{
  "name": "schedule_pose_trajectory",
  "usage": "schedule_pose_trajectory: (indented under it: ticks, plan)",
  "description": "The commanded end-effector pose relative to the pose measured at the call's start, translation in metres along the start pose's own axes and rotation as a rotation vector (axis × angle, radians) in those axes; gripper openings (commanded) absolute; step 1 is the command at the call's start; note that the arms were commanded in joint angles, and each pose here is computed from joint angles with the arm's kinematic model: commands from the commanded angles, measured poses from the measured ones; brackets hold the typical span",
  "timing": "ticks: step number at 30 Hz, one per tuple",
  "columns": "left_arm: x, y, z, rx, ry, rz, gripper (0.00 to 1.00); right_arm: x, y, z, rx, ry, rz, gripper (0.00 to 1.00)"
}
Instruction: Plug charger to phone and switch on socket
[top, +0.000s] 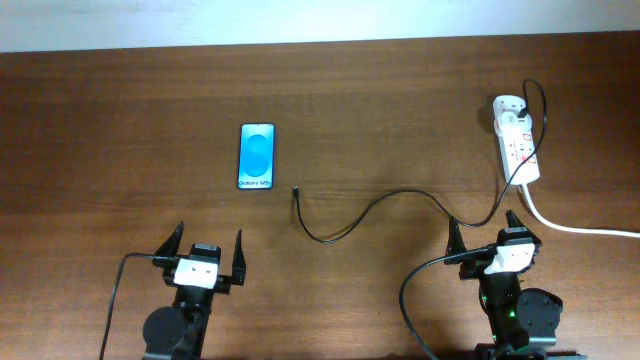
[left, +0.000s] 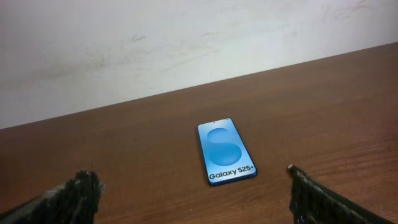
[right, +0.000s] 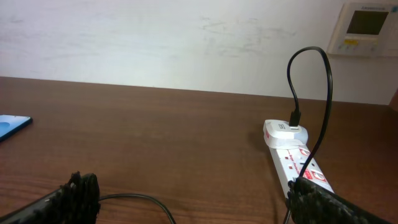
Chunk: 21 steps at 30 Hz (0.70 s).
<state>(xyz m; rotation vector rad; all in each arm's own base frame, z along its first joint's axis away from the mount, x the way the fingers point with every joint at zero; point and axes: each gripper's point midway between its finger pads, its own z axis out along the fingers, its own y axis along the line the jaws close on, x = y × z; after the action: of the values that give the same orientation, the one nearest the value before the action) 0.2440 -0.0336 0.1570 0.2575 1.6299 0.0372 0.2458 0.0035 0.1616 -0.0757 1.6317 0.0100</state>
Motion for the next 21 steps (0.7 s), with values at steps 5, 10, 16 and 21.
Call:
schedule_pose_trajectory:
  ticks: [5, 10, 16, 21]
  plan:
    - [0.001, 0.002, 0.0, -0.01, 0.003, 0.009, 0.99, -0.003, 0.001, 0.0, 0.001, -0.019, -0.022, 0.99]
    - [-0.002, 0.003, 0.0, -0.016, -0.01, 0.008, 0.99, 0.002, 0.002, 0.0, -0.009, 0.0, -0.018, 0.99]
    - [-0.005, -0.011, -0.001, 0.069, -0.028, -0.02, 0.99, -0.01, 0.015, 0.0, -0.081, -0.049, -0.021, 0.99]
    - [-0.006, -0.011, -0.001, 0.069, -0.028, -0.09, 0.99, -0.013, 0.014, -0.001, -0.08, -0.063, -0.024, 0.98]
